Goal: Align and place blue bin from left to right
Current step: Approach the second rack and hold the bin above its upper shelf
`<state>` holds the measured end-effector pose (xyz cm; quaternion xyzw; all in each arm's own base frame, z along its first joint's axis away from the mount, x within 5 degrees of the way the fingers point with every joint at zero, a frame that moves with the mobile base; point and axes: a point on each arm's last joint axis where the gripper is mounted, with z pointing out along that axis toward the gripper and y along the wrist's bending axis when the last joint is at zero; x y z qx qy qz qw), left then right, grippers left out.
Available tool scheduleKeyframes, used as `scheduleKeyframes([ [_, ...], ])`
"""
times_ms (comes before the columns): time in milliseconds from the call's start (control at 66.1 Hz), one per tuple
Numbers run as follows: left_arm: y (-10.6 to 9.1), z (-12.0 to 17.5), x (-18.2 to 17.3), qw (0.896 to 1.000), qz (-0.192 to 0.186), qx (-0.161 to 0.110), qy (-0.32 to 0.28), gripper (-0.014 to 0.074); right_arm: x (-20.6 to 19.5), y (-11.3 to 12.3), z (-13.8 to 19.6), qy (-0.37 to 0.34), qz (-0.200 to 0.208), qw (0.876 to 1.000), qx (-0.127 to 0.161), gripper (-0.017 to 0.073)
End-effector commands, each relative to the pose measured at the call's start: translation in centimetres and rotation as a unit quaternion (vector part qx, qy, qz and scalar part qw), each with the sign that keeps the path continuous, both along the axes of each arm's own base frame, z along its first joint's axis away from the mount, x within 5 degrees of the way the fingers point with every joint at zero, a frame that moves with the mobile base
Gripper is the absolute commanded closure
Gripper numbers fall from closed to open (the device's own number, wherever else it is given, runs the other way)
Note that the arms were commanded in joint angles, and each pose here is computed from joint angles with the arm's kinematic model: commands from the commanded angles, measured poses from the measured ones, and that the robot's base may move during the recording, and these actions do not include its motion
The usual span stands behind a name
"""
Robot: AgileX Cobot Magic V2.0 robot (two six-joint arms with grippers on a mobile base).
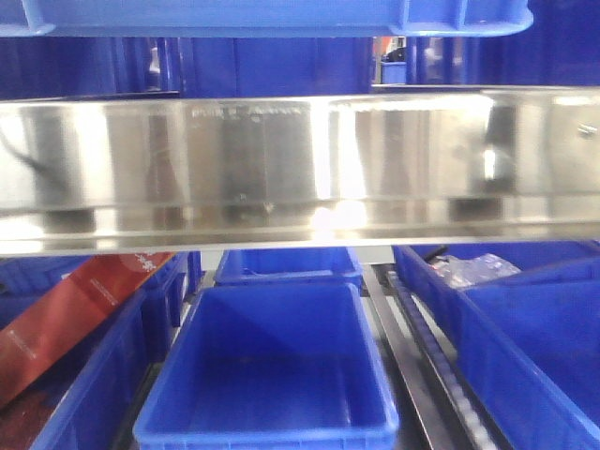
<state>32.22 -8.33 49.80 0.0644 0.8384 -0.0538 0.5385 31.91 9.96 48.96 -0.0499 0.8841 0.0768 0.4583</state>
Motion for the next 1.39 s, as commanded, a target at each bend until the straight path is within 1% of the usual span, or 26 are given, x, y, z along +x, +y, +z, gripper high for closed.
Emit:
scheduleKeyframes([
  [0, -0.13, 3.11, -1.18, 0.994, -0.015, -0.034, -0.100, 0.0705, -0.16, -0.43, 1.27, -0.043, -0.013, 0.999, 0.009, 0.0629],
  [1377, -0.13, 3.11, -1.18, 0.994, -0.015, -0.034, -0.100, 0.0705, -0.16, -0.43, 1.27, -0.043, -0.013, 0.999, 0.009, 0.0629],
])
